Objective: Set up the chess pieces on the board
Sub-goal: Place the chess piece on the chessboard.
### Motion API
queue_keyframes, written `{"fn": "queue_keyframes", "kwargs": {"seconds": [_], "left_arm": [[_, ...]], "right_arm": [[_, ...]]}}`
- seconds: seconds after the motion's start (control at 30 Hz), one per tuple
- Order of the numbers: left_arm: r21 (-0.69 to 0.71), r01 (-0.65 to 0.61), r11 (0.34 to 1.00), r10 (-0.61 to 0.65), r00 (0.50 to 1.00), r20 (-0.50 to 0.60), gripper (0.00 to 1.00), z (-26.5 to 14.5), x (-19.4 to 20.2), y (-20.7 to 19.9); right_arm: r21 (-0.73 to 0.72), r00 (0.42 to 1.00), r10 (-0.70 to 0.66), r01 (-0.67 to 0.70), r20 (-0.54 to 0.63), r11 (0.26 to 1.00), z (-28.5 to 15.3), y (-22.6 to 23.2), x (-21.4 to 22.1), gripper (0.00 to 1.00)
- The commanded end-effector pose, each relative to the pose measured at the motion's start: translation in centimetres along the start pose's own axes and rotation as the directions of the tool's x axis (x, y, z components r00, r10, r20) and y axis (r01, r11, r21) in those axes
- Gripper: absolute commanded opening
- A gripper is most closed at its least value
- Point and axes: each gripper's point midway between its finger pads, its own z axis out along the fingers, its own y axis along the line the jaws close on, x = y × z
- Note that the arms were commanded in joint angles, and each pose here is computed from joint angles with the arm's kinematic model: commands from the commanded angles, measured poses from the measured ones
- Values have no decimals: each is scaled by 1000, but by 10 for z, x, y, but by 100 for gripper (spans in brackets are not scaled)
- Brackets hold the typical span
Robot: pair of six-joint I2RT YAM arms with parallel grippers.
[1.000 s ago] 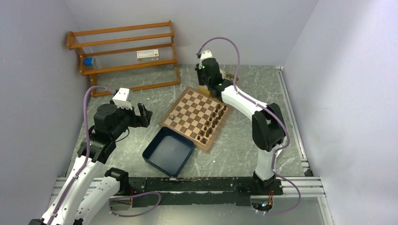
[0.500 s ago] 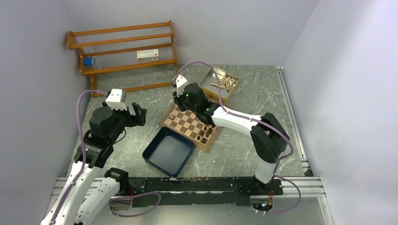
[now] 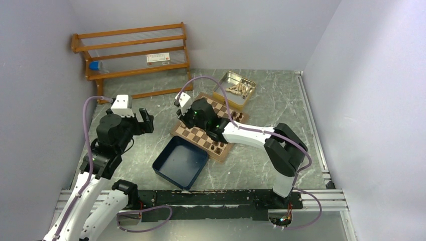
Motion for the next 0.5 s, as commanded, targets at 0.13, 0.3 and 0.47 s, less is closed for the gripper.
{"fn": "queue_keyframes", "kwargs": {"seconds": [0.13, 0.3, 0.47], "left_arm": [[-20, 12, 1000, -11, 999, 50, 95, -8, -15, 4], [-11, 15, 1000, -14, 998, 67, 95, -12, -18, 4], [-5, 16, 1000, -16, 997, 70, 95, -14, -19, 3]], "right_arm": [[-66, 996, -80, 82, 38, 994, 15, 21, 4, 11], [-48, 992, -129, 129, 2, 991, 23, 22, 18, 11], [-56, 991, -130, 129, -11, 990, 28, 26, 28, 11]]}}
